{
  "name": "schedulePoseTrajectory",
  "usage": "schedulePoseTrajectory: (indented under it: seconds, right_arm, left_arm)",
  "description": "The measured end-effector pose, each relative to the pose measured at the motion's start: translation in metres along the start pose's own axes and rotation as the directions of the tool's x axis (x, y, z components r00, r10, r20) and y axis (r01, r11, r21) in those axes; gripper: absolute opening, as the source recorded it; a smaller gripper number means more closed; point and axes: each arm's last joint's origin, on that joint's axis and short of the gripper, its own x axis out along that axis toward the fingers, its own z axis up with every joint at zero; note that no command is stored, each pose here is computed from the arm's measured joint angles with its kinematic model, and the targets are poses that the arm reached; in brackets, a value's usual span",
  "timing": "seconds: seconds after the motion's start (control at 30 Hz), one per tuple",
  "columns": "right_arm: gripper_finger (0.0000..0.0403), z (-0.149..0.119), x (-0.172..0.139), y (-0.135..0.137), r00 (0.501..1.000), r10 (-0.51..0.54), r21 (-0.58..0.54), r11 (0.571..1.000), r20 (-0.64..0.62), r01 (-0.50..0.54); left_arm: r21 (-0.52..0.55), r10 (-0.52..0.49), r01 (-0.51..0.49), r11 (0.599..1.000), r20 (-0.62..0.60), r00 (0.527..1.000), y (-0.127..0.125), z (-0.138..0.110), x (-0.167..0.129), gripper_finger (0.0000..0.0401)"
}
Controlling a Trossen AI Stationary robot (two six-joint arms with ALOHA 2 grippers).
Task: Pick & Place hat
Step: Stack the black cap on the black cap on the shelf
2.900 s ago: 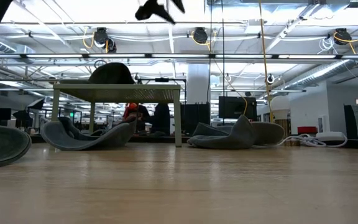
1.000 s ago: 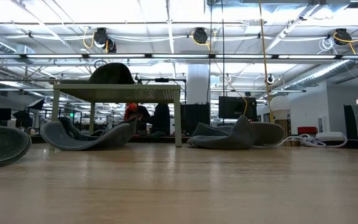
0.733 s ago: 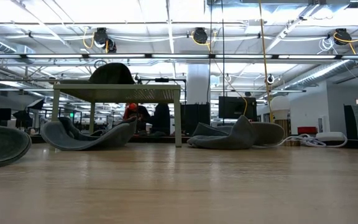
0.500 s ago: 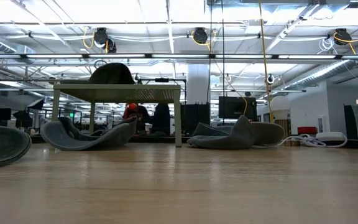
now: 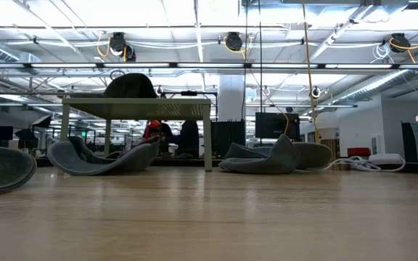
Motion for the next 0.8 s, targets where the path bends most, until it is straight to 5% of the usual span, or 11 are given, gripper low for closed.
schedulePoseTrajectory:
  seconds: [0.4,0.8]
  right_arm:
    - [0.0183,0.000,0.000,0.000,1.000,-0.001,0.011,1.000,0.000,0.001]
    - [0.0183,0.000,0.000,0.000,1.000,0.000,0.011,1.000,0.000,0.000]
  left_arm:
    - [-0.073,0.207,-0.217,0.973,-0.122,0.971,-0.019,0.003,0.074,0.0189]
    - [-0.068,0.332,-0.350,0.934,-0.187,0.924,-0.020,0.003,0.111,0.0189]
